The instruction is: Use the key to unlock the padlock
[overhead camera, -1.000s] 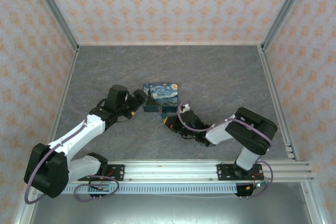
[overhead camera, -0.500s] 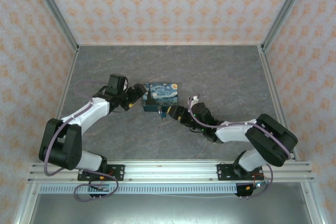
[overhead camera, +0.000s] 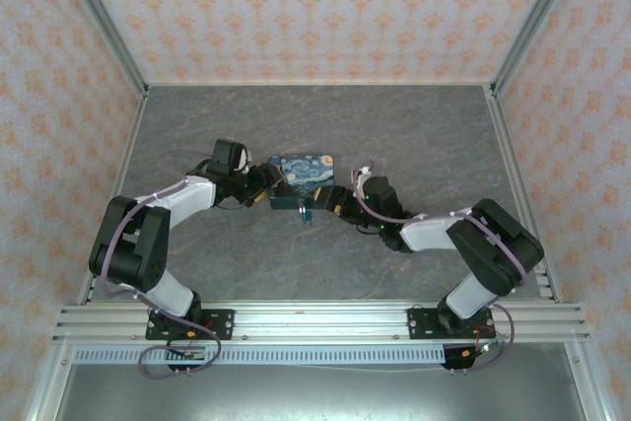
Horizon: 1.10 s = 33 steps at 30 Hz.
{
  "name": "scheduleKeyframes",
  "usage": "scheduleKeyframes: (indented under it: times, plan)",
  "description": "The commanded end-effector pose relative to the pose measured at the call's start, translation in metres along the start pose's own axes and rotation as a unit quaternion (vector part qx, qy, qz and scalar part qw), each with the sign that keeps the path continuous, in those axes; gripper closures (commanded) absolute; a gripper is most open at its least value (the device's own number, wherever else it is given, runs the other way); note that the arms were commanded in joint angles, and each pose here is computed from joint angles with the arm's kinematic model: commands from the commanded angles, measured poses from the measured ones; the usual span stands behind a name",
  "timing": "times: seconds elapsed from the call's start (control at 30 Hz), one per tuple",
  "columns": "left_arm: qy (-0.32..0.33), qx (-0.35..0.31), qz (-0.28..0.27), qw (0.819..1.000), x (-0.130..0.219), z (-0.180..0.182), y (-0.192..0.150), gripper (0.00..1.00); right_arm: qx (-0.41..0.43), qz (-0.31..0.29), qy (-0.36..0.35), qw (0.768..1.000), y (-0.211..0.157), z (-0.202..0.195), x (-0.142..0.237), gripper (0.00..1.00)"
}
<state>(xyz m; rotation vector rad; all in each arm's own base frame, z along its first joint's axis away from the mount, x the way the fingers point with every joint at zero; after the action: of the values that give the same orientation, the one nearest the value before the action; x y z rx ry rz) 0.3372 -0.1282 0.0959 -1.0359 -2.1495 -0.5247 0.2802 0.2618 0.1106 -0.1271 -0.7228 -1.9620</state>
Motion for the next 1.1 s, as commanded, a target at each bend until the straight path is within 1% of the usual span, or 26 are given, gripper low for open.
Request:
scheduleKeyframes:
  times: [0.0,0.03,0.17,0.23,0.4,0.5,0.57,0.67,0.8,0.87,1.07]
  plan:
    - [0.040,0.008,0.042,0.998,-0.010,0.027,-0.029,0.38,0.037,-0.018,0.042,0.998,0.022,0.017,-0.005,0.31]
    - [0.043,0.010,0.046,0.998,-0.011,0.030,-0.035,0.40,0.041,-0.021,0.040,0.998,0.026,0.015,-0.005,0.32]
    - [0.057,0.012,0.044,0.997,-0.011,0.038,-0.053,0.40,0.050,-0.040,0.030,0.997,0.031,0.003,0.005,0.32]
    - [0.063,0.015,0.039,0.997,-0.009,0.041,-0.055,0.40,0.059,-0.048,0.022,0.997,0.028,-0.001,0.013,0.28]
    - [0.058,0.020,0.025,0.998,-0.005,0.038,-0.053,0.40,0.078,-0.046,0.007,0.996,0.011,-0.013,0.031,0.16]
    - [0.059,0.020,0.019,0.998,-0.004,0.036,-0.051,0.40,0.077,-0.045,0.021,0.996,0.002,-0.017,0.036,0.14]
    - [0.060,0.019,0.018,0.998,-0.004,0.037,-0.051,0.40,0.076,-0.048,0.043,0.995,-0.001,-0.014,0.037,0.14]
    - [0.060,0.021,0.018,0.998,-0.005,0.038,-0.051,0.40,0.078,-0.036,0.073,0.994,-0.007,-0.007,0.028,0.14]
    - [0.061,0.025,0.016,0.998,-0.006,0.039,-0.051,0.40,0.088,-0.015,0.092,0.992,-0.016,0.004,0.009,0.15]
    - [0.061,0.025,0.016,0.998,-0.006,0.039,-0.051,0.40,0.092,-0.009,0.093,0.991,-0.019,0.007,0.001,0.15]
    - [0.060,0.023,0.016,0.998,-0.006,0.038,-0.051,0.40,0.079,-0.007,0.079,0.994,-0.022,-0.003,-0.013,0.18]
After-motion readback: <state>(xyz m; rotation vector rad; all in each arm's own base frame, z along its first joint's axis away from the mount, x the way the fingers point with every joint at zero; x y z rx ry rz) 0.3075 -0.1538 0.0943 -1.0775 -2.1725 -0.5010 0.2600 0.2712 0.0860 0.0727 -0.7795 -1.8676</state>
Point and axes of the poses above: each hand's point on the last joint's axis, 136 mm out from that joint toward the fingers, its own x axis back along the fingers, its own z axis along the line the jaws close on, y = z × x, the point moved 4 cm from there along x, back along the fingers, and after that the axes turned 5 degrees about x, right-handed, at the moved point
